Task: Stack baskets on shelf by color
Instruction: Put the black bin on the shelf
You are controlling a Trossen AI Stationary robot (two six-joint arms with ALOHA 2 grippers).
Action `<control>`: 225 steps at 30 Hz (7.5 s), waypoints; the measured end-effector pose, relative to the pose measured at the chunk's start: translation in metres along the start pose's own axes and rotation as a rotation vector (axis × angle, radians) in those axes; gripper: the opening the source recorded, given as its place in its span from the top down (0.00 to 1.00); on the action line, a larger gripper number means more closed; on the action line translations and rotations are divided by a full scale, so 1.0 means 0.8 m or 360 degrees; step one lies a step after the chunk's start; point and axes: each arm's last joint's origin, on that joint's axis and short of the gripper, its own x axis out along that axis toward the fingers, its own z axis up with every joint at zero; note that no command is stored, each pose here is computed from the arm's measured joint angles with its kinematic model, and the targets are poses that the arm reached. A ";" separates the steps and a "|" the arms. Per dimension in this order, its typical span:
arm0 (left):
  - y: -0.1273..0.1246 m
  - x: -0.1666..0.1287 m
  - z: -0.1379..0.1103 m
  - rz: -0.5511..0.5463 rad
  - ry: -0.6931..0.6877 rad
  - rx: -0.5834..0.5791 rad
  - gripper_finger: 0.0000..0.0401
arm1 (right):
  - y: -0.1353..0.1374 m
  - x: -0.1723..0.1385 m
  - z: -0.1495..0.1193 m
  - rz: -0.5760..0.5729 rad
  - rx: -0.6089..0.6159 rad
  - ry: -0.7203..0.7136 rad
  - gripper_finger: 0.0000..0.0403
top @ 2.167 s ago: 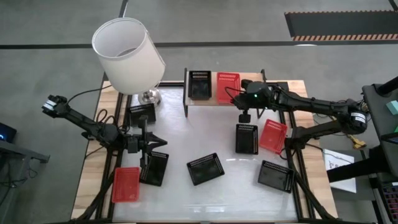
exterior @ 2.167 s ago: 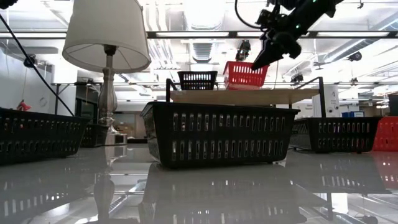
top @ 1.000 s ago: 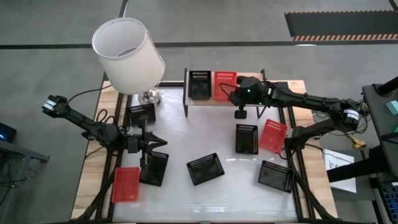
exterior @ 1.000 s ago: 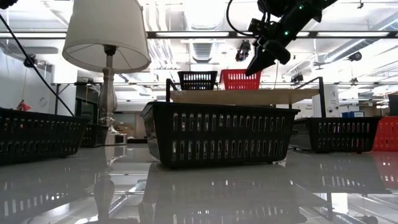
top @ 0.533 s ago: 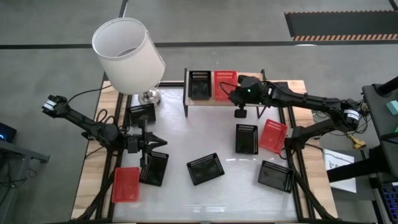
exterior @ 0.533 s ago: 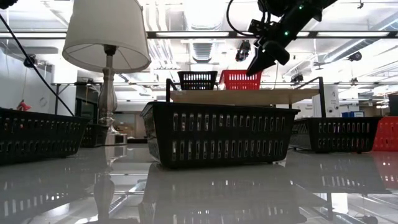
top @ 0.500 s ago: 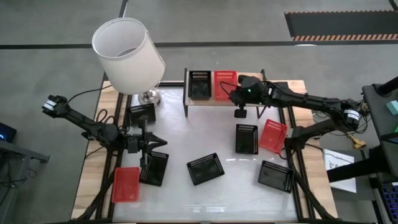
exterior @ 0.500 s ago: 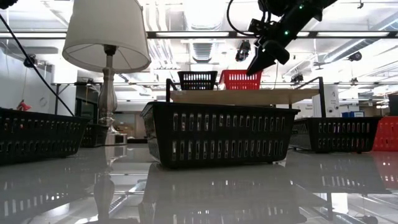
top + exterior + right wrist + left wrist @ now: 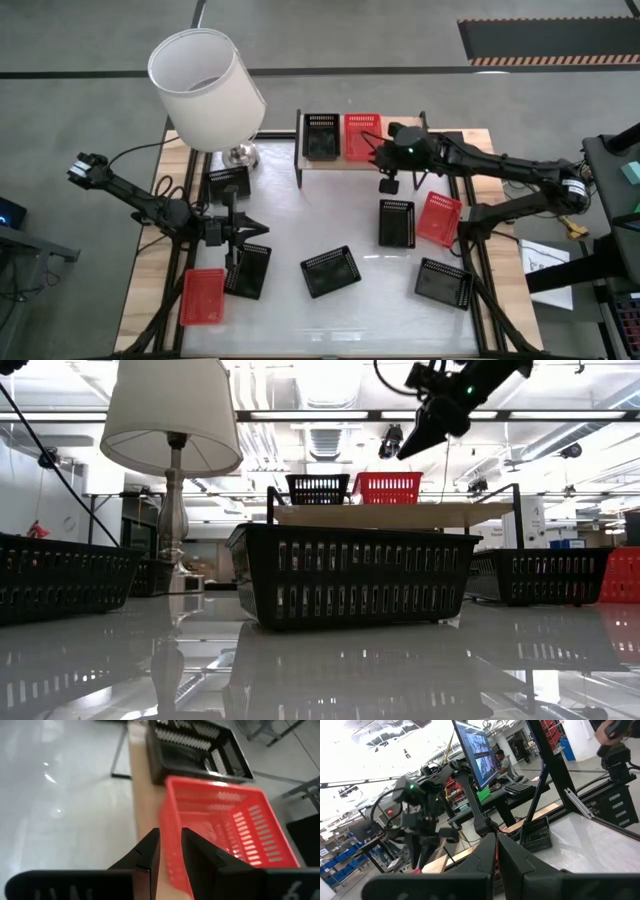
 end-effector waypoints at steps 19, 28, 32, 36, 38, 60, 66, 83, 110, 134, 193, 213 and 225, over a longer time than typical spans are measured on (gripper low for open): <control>0.000 0.000 0.000 -0.0001 0.0002 0.0001 1.00 | 0.138 -0.051 0.021 0.0607 0.0306 0.0103 0.85; 0.000 0.000 0.000 -0.0001 0.0001 0.0001 1.00 | 0.199 -0.063 -0.009 0.0683 0.0455 0.0649 0.85; 0.000 0.000 0.000 0.0001 -0.0001 -0.0001 1.00 | 0.218 -0.060 -0.018 0.0668 0.0466 0.0766 0.79; 0.000 0.001 0.000 0.0002 -0.0003 -0.0002 1.00 | 0.229 -0.049 -0.025 0.0639 0.0456 0.0847 0.71; 0.000 0.001 0.000 0.0002 -0.0003 -0.0002 1.00 | 0.234 -0.042 -0.028 0.0626 0.0427 0.0888 0.68; -0.001 0.001 0.000 0.0002 -0.0003 -0.0001 1.00 | 0.274 0.013 -0.065 0.0512 0.0135 0.1291 0.68; -0.001 0.001 0.000 0.0002 -0.0003 -0.0001 1.00 | 0.276 0.017 -0.069 0.0508 0.0111 0.1315 0.75; -0.001 0.001 0.000 0.0002 -0.0003 -0.0001 1.00 | 0.276 0.016 -0.069 0.0524 0.0108 0.1309 0.98; -0.001 0.001 -0.001 0.0002 -0.0002 0.0000 1.00 | 0.226 0.010 -0.054 0.0381 0.0001 0.1324 0.53; -0.001 0.001 -0.001 0.0001 -0.0002 0.0000 1.00 | 0.230 0.025 -0.075 0.0380 -0.0013 0.1265 0.62; -0.001 0.001 -0.001 0.0000 -0.0001 0.0001 1.00 | 0.181 -0.072 0.137 0.0431 -0.0072 0.0342 0.98; -0.001 0.001 -0.001 0.0001 -0.0001 0.0000 1.00 | -0.016 -0.063 0.101 0.0187 -0.0174 0.0899 0.98; -0.001 0.001 -0.001 0.0001 -0.0001 0.0000 1.00 | -0.081 -0.056 0.063 0.0237 -0.0080 0.0993 0.98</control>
